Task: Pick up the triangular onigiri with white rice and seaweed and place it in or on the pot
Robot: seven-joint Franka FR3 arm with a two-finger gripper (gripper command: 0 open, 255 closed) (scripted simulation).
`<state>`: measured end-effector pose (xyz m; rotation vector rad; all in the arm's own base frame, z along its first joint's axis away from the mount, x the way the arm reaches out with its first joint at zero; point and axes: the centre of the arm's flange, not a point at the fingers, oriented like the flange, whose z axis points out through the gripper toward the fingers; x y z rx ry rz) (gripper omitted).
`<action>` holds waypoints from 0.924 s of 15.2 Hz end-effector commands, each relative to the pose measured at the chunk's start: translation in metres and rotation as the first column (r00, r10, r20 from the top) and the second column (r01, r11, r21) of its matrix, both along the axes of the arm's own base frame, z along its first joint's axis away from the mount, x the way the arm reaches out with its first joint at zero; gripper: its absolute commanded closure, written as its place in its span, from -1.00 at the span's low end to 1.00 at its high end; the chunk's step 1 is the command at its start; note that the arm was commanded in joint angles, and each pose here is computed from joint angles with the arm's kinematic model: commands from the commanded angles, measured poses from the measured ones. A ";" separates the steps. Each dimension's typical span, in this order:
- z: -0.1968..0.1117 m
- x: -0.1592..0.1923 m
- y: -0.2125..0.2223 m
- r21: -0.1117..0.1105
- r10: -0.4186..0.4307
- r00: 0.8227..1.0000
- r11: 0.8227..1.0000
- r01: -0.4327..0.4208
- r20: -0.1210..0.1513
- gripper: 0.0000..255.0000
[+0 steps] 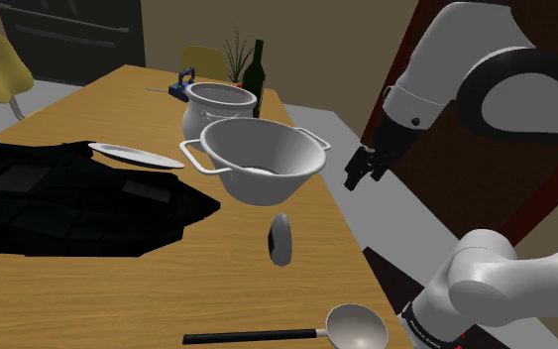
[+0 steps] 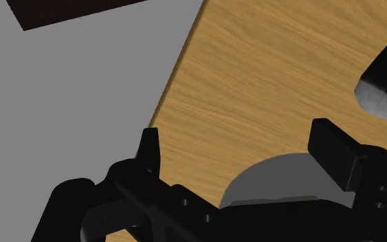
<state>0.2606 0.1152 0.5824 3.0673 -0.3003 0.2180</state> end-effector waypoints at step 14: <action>-0.037 0.003 0.197 0.013 -0.277 0.911 0.958 0.287 0.304 -1.00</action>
